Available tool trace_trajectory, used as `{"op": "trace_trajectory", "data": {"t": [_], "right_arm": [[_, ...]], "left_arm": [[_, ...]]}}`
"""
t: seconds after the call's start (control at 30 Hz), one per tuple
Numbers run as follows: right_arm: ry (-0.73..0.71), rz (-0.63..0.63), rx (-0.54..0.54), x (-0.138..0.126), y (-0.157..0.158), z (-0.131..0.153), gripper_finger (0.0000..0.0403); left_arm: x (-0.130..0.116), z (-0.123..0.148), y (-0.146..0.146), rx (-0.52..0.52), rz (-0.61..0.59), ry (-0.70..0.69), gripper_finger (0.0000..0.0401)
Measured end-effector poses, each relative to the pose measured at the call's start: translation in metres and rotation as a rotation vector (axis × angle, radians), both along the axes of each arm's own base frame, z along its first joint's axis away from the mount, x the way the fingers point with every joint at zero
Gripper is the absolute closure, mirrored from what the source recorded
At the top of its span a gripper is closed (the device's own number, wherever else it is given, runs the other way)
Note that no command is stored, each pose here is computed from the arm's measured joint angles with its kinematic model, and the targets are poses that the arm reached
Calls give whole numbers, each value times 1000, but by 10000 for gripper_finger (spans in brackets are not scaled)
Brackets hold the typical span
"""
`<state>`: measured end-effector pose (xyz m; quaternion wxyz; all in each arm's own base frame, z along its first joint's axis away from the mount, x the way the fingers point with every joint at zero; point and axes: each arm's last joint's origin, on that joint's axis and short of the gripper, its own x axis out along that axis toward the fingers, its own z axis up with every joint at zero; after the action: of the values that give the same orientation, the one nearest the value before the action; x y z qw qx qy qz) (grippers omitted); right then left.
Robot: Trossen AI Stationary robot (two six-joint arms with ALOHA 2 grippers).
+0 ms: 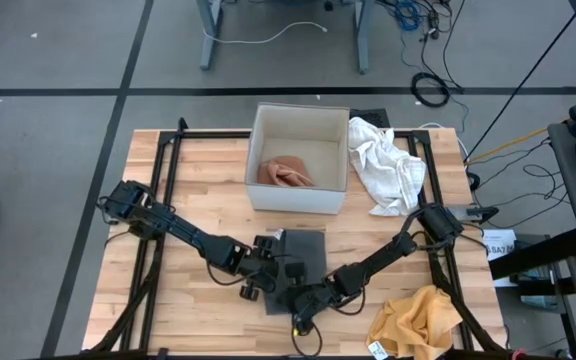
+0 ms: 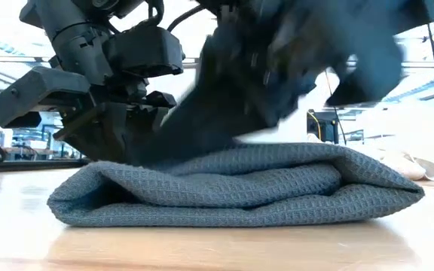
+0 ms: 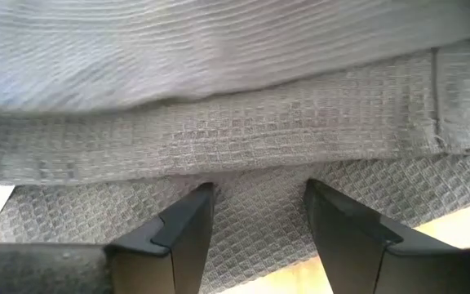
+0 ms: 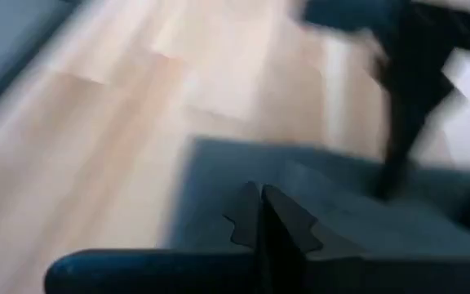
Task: Fold towel
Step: Fold the gray towel
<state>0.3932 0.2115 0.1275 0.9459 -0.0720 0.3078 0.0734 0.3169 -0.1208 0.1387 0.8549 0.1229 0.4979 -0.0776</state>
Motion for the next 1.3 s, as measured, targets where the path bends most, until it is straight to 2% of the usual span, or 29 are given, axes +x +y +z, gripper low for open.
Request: {"op": "trace_trajectory", "data": {"t": [0.17,0.33,0.43,0.63,0.73,0.8,0.87,0.97,1.13,1.23,1.3], "right_arm": [[-33,102,-43,-7,24,15,402],[16,40,-158,-15,30,15,389],[22,6,-165,-16,29,14,345],[22,-34,-130,-16,29,14,229],[25,-41,-118,-17,29,14,197],[34,-36,-109,-17,29,13,191],[53,-36,-105,-18,29,11,195],[99,-51,-120,-18,25,5,221],[114,-66,-131,-15,18,1,305],[74,-26,-153,-13,21,4,371],[32,10,-157,-10,23,8,393]], "left_arm": [[2,0,4,0,11,-2,199],[3,1,5,-9,10,-9,199],[4,1,5,-14,8,-23,199],[5,1,5,-18,6,-25,199],[5,1,4,-17,2,-25,199],[5,1,4,-13,-4,-26,199],[5,1,4,-12,-7,-27,199],[5,2,4,-19,-9,-34,199],[6,2,3,-31,-14,-38,199],[6,2,3,-31,-15,-38,199],[6,2,3,-33,-15,-38,199]]}}
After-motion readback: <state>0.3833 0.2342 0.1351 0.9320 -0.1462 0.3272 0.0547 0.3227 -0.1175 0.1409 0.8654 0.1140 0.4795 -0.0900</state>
